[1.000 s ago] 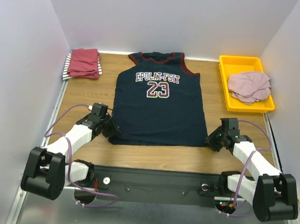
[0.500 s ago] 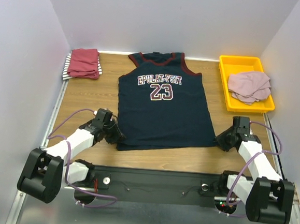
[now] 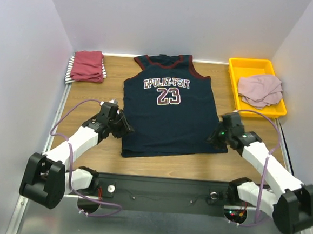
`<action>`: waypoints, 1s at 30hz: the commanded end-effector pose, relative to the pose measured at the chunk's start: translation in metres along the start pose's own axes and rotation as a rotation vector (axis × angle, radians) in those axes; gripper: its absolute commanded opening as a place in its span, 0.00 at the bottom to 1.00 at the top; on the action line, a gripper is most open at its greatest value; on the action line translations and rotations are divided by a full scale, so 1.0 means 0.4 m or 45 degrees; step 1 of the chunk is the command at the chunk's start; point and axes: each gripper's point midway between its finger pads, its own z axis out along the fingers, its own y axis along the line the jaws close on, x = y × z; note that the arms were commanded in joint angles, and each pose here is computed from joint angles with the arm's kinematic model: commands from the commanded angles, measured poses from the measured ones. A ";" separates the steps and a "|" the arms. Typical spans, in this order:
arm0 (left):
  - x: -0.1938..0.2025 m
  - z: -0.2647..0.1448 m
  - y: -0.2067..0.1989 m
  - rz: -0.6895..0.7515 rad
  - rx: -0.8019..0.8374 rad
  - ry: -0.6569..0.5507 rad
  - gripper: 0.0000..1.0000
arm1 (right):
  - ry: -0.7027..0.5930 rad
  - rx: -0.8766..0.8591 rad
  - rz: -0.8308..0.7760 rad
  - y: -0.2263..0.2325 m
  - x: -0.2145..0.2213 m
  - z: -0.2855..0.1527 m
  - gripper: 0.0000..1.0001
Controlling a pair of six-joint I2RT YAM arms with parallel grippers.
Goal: Fold and stack the tank tops
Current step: Flatten the tank top out
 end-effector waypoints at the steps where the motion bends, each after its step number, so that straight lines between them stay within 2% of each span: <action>1: -0.039 0.017 -0.017 0.062 -0.008 -0.045 0.40 | -0.026 0.002 -0.164 0.098 0.042 0.007 0.37; 3: -0.043 0.034 -0.014 0.062 -0.025 -0.043 0.40 | -0.029 0.050 -0.242 0.123 0.063 0.031 0.38; 8: -0.051 0.070 -0.008 0.035 -0.038 -0.047 0.40 | 0.022 0.099 -0.522 0.187 0.194 0.073 0.38; 12: -0.042 0.088 0.004 0.029 -0.057 -0.028 0.40 | 0.010 0.095 -0.622 0.242 0.247 0.087 0.40; 17: -0.026 0.102 0.036 0.014 -0.107 -0.014 0.40 | 0.002 0.094 -0.687 0.286 0.286 0.106 0.40; 30: 0.005 0.116 0.068 0.000 -0.135 0.025 0.39 | -0.046 0.191 -0.702 0.238 0.286 0.144 0.41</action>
